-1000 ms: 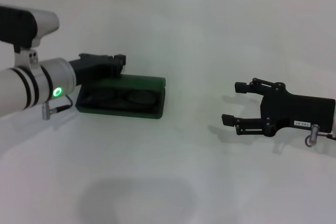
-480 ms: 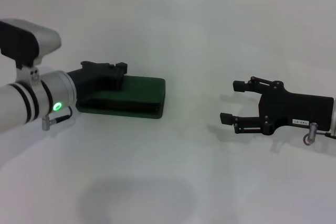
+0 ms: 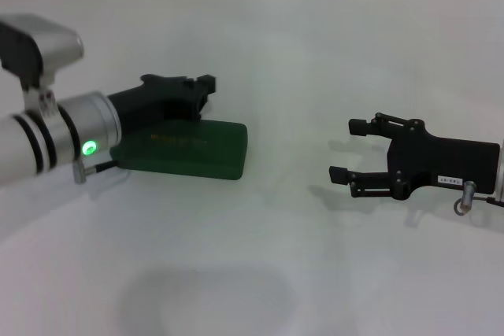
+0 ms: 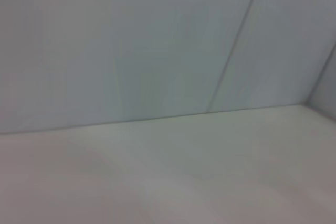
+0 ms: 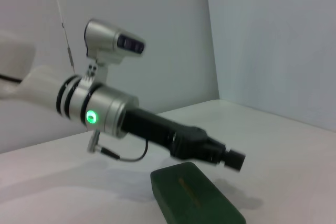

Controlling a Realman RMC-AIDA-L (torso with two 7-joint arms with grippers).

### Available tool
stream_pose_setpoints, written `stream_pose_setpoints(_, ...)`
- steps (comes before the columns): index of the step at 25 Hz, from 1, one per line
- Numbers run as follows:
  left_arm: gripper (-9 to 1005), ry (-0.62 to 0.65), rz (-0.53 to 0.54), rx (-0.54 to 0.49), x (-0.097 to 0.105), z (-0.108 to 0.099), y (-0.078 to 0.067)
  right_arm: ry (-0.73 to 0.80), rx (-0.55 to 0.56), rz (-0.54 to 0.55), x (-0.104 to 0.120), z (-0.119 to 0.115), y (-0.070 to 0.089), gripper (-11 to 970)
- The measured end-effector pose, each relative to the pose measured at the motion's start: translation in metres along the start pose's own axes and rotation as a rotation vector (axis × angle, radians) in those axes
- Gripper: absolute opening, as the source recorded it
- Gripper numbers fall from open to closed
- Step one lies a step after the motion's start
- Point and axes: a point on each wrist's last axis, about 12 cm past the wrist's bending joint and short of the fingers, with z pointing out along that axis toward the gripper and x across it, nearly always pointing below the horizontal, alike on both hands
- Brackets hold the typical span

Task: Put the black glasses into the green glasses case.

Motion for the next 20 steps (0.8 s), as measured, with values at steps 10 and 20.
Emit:
stream_pose_setpoints(10, 141, 0.218, -0.331, 0.180, -0.061, -0.009, 0.018, 0.001, -0.003, -0.002, 0.000, 0.001, 0.000, 889)
stream_pose_setpoints(20, 148, -0.094, 0.027, 0.245, -0.036, -0.031, 0.008, 0.001, -0.003, 0.010, 0.003, -0.002, 0.002, 889)
